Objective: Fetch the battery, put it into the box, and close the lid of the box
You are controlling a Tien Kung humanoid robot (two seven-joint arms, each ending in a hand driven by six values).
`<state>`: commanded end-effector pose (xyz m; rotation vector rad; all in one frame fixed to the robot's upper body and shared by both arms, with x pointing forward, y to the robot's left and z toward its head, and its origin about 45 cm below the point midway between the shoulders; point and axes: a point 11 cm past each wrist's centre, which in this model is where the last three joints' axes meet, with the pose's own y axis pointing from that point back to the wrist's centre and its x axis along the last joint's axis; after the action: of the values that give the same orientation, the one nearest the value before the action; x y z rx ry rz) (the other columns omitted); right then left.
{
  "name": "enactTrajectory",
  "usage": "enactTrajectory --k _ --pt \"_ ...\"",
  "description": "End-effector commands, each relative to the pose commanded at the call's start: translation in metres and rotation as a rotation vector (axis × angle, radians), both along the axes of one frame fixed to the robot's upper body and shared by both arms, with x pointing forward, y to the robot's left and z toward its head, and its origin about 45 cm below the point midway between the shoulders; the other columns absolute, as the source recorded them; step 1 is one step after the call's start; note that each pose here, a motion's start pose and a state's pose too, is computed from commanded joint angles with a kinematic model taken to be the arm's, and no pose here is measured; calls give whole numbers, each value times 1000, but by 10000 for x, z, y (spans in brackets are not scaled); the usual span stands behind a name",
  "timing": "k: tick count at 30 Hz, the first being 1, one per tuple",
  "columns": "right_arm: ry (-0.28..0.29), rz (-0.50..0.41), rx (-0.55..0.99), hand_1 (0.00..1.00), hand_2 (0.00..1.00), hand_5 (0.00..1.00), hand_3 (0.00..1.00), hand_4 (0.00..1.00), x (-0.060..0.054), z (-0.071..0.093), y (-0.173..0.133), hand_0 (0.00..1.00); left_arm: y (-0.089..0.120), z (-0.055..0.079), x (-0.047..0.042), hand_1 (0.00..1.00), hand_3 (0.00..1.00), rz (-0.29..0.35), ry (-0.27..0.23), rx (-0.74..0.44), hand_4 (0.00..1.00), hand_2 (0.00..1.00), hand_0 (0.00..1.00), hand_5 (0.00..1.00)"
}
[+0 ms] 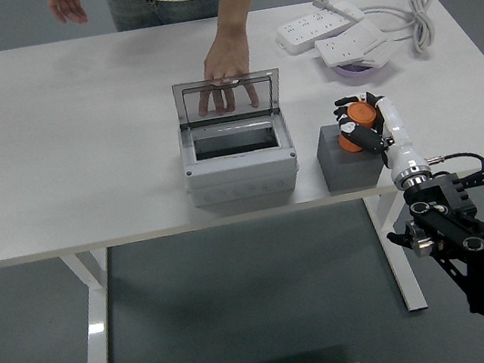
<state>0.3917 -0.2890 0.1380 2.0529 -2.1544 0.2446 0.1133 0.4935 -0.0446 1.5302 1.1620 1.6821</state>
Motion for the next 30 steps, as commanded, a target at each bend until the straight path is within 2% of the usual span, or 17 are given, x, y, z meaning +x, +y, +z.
enactTrajectory --k 16,17,28,29,30 --pt "-27 27 -9 509 500 43 462 488 124 167 84 537 10 5 -6 878 920 -2 3 2 785 838 792 545" --pt "-28 29 -10 493 486 42 458 491 131 181 88 515 10 4 -8 879 920 -2 4 2 792 838 793 554" --pt "-53 54 -42 475 475 51 449 492 216 398 118 495 7 -7 -41 879 920 0 9 1 800 839 793 567" --pt "-53 56 -50 421 430 72 425 481 223 420 119 435 7 -8 -48 879 921 1 11 1 805 840 794 572" --pt "-53 59 -58 421 430 72 425 481 229 438 121 435 7 -10 -56 879 921 2 12 1 805 840 794 572"
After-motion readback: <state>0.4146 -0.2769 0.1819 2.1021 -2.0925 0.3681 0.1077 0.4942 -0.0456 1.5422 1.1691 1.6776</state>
